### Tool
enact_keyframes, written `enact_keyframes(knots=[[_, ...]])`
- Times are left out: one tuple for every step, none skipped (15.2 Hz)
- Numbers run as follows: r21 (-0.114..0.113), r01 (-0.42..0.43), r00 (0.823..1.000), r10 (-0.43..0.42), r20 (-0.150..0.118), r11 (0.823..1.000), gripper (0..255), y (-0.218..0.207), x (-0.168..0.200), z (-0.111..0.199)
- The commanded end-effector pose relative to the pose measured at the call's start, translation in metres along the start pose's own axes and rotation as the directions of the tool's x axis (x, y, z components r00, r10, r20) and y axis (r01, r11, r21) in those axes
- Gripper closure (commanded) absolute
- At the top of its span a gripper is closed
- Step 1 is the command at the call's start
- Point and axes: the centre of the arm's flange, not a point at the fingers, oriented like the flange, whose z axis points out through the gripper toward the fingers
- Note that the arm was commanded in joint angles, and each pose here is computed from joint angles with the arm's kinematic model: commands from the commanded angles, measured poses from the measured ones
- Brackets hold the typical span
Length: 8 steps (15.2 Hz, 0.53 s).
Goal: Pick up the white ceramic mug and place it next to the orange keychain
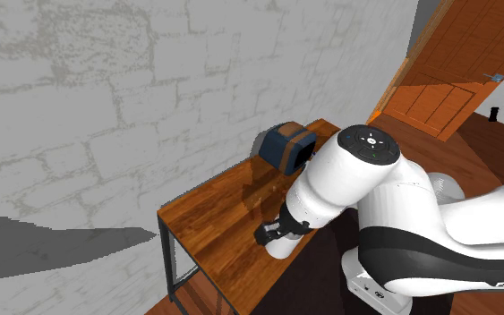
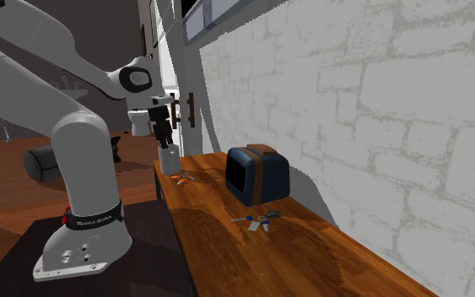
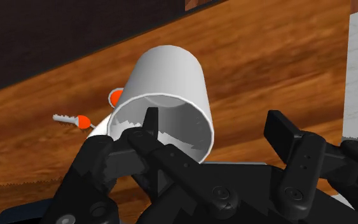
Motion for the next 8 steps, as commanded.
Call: enact_keyframes(knots=[[0.000, 0.000, 1.000, 0.000, 0.000, 1.000, 0, 0.000, 0.000, 0.000], [0.000, 0.000, 1.000, 0.000, 0.000, 1.000, 0, 0.000, 0.000, 0.000], [0.000, 0.000, 1.000, 0.000, 0.000, 1.000, 0, 0.000, 0.000, -0.013], [0.000, 0.000, 1.000, 0.000, 0.000, 1.000, 0, 0.000, 0.000, -0.026], [0.000, 0.000, 1.000, 0.000, 0.000, 1.000, 0, 0.000, 0.000, -0.040], [0.000, 0.000, 1.000, 0.000, 0.000, 1.000, 0, 0.000, 0.000, -0.050], [0.000, 0.000, 1.000, 0.000, 0.000, 1.000, 0, 0.000, 0.000, -0.050], [0.000, 0.000, 1.000, 0.000, 0.000, 1.000, 0, 0.000, 0.000, -0.050]])
